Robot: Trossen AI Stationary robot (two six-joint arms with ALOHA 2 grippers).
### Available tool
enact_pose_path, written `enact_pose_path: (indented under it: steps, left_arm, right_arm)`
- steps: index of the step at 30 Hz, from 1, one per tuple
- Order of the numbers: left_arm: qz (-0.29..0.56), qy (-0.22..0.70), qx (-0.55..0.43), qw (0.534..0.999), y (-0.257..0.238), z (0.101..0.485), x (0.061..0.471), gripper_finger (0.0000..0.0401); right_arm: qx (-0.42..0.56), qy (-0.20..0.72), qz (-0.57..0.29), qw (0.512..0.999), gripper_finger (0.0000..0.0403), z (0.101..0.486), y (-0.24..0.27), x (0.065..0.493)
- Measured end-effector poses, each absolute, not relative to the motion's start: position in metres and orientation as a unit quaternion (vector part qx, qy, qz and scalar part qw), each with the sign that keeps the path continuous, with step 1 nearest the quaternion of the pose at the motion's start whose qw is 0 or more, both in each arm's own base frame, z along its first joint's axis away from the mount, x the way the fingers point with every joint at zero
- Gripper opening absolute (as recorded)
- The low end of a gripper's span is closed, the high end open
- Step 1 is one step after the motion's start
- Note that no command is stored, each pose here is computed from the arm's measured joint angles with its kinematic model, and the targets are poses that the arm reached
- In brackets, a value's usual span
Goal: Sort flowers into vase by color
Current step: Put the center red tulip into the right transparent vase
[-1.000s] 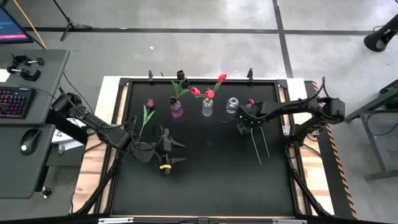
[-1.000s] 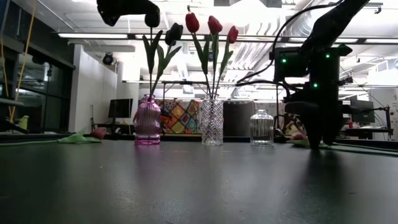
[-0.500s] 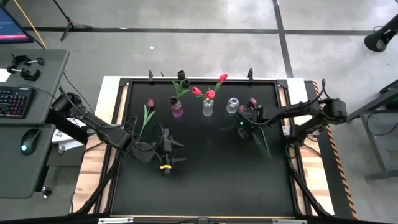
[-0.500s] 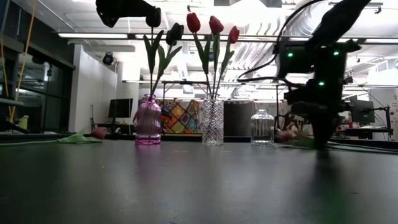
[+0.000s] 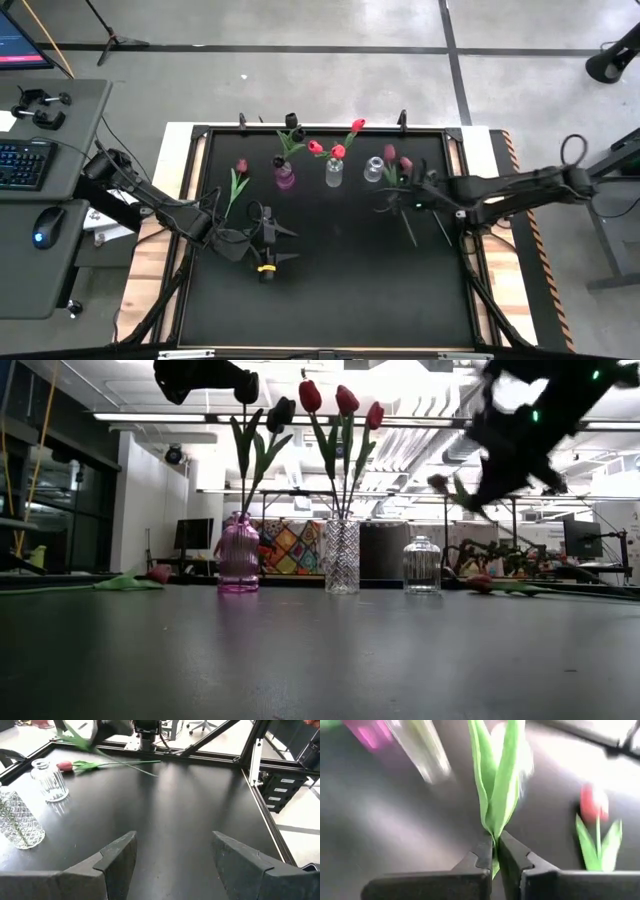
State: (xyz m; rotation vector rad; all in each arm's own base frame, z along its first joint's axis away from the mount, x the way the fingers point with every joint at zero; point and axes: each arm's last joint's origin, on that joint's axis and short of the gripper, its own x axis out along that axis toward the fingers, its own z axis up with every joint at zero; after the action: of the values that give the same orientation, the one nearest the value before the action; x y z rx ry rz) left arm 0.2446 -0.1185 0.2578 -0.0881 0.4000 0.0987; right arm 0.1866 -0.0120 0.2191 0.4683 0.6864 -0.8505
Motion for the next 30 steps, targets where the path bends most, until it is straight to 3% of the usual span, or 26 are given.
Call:
enact_pose_path:
  steps: [4, 10, 30]
  left_arm:
    - [0.049, 0.197, -0.044, 0.978, -0.119, 0.258, 0.245, 0.0239]
    - [0.049, 0.196, -0.045, 0.978, -0.119, 0.258, 0.245, 0.0239]
    - [0.051, 0.209, -0.037, 0.976, -0.118, 0.256, 0.244, 0.0239]
  right_arm:
    - [0.176, 0.173, -0.411, 0.877, 0.0002, 0.252, -0.008, 0.186]
    - [0.08, 0.033, -0.446, 0.891, 0.0001, 0.288, -0.005, 0.198]
    - [-0.082, -0.025, -0.503, 0.86, 0.0, 0.292, -0.048, 0.248]
